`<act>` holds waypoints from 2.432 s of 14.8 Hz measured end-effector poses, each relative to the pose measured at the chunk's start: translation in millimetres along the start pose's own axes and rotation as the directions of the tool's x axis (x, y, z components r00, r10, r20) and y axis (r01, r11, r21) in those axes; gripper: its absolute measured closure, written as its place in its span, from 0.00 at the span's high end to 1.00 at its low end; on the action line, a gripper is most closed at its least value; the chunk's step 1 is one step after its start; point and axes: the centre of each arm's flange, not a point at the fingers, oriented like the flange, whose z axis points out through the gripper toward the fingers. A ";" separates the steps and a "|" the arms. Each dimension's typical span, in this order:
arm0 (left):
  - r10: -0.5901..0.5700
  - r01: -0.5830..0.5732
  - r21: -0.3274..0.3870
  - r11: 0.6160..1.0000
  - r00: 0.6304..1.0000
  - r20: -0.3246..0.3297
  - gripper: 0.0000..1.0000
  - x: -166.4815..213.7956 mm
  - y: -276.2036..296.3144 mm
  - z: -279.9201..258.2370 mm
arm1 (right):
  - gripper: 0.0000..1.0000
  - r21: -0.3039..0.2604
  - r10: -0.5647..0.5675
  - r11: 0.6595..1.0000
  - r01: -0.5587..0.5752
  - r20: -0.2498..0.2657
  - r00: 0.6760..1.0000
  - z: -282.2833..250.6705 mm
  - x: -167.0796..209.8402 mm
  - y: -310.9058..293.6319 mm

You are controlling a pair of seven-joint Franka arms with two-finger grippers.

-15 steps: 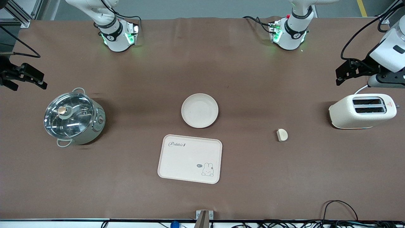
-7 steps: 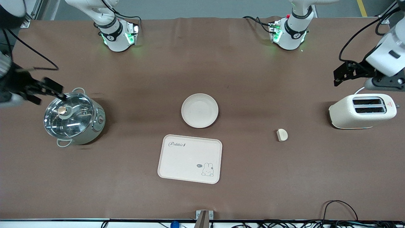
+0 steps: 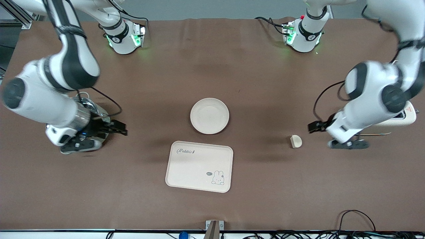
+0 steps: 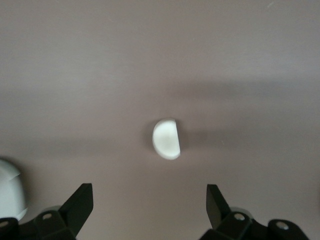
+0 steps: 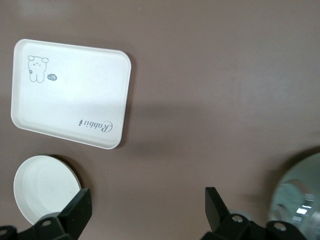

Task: Place bun in plate and plate on tray
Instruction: 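Grasp the cream bun with the left gripper while the right gripper grips the plate, then carry the bun over the plate with the left gripper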

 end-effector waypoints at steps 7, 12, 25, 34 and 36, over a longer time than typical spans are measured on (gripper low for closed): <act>0.041 -0.042 -0.016 0.999 0.999 -0.028 1.00 -2.8 26.6 113.4 | 1.00 -0.019 -0.030 0.999 0.031 0.028 0.999 122.5 -35.8 -55.9; 0.050 -0.050 0.008 0.999 0.999 -0.012 0.98 -8.1 15.4 122.4 | 1.00 -0.039 -0.046 0.998 0.049 0.075 0.996 177.3 -86.3 -95.4; 0.047 -0.047 -0.022 0.999 0.998 -0.038 0.08 -9.0 50.8 104.8 | 1.00 -0.025 0.042 0.999 -0.043 -0.031 0.999 256.6 -159.2 -174.7; -0.265 0.297 -0.212 0.931 0.950 0.167 0.08 -68.8 288.5 32.9 | 1.00 -0.030 0.045 0.999 -0.045 -0.030 0.999 264.8 -159.5 -171.5; -0.297 0.337 -0.243 0.910 0.937 0.185 0.07 -82.1 320.2 61.5 | 1.00 -0.031 0.045 0.998 -0.046 -0.029 0.999 265.0 -159.5 -171.3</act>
